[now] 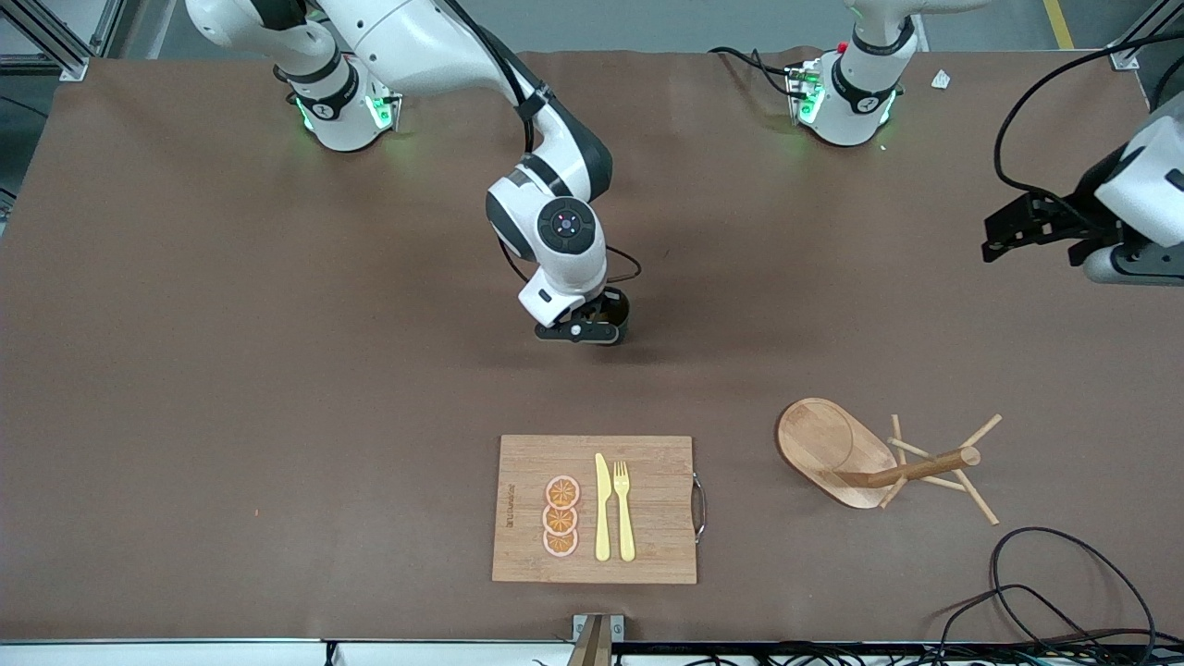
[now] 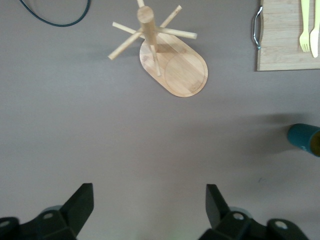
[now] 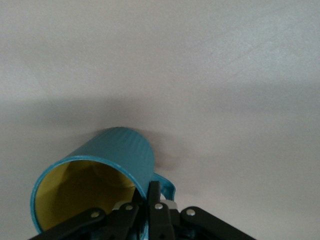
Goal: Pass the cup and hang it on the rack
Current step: 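Carry the teal mug toward the table middle with the right gripper, then set the mug down with the right gripper while the left gripper approaches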
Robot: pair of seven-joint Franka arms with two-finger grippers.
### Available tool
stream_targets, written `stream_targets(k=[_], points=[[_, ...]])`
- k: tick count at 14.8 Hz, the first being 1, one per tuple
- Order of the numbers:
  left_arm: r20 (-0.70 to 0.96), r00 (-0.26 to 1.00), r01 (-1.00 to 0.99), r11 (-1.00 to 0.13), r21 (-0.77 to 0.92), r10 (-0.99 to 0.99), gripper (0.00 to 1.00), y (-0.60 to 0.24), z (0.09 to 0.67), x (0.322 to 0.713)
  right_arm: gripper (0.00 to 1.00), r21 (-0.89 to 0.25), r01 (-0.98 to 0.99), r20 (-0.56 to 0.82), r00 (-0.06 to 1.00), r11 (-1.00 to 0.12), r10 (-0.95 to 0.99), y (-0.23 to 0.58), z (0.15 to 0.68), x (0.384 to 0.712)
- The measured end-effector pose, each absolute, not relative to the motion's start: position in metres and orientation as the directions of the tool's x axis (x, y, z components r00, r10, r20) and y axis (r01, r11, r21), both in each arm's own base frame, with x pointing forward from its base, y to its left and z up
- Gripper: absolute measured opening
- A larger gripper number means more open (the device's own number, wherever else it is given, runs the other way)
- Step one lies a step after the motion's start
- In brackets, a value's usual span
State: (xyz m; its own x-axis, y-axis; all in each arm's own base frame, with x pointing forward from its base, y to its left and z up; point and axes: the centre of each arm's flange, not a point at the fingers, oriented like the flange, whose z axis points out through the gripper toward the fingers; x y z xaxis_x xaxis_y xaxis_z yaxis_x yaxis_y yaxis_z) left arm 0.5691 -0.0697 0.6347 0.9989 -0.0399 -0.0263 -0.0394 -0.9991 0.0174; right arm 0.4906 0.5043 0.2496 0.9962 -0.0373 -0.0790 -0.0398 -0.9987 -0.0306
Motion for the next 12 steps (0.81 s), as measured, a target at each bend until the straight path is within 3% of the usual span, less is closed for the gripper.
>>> stream_targets(k=[6, 9, 10, 12], points=[[-0.026, 0.995, 0.098, -0.995, 0.018, 0.097, 0.98, -0.156, 0.639, 0.550, 0.68, -0.056, -0.053, -0.076, 0.996, -0.997, -0.049, 0.509, 0.264, 0.498], [0.002, 0.988, 0.152, -0.988, -0.032, 0.152, 0.96, -0.197, 0.640, 0.537, 0.95, -0.060, -0.081, -0.085, 0.994, -0.995, -0.076, 0.495, 0.320, 0.518], [0.017, 0.985, 0.170, -0.984, -0.051, 0.169, 0.96, -0.211, 0.641, 0.531, 1.00, -0.061, -0.101, -0.083, 0.992, -0.993, -0.096, 0.481, 0.346, 0.528], [0.036, 0.975, 0.223, -0.973, -0.064, 0.221, 0.96, -0.236, 0.641, 0.520, 1.00, -0.041, -0.162, -0.088, 0.984, -0.986, -0.158, 0.429, 0.396, 0.555]])
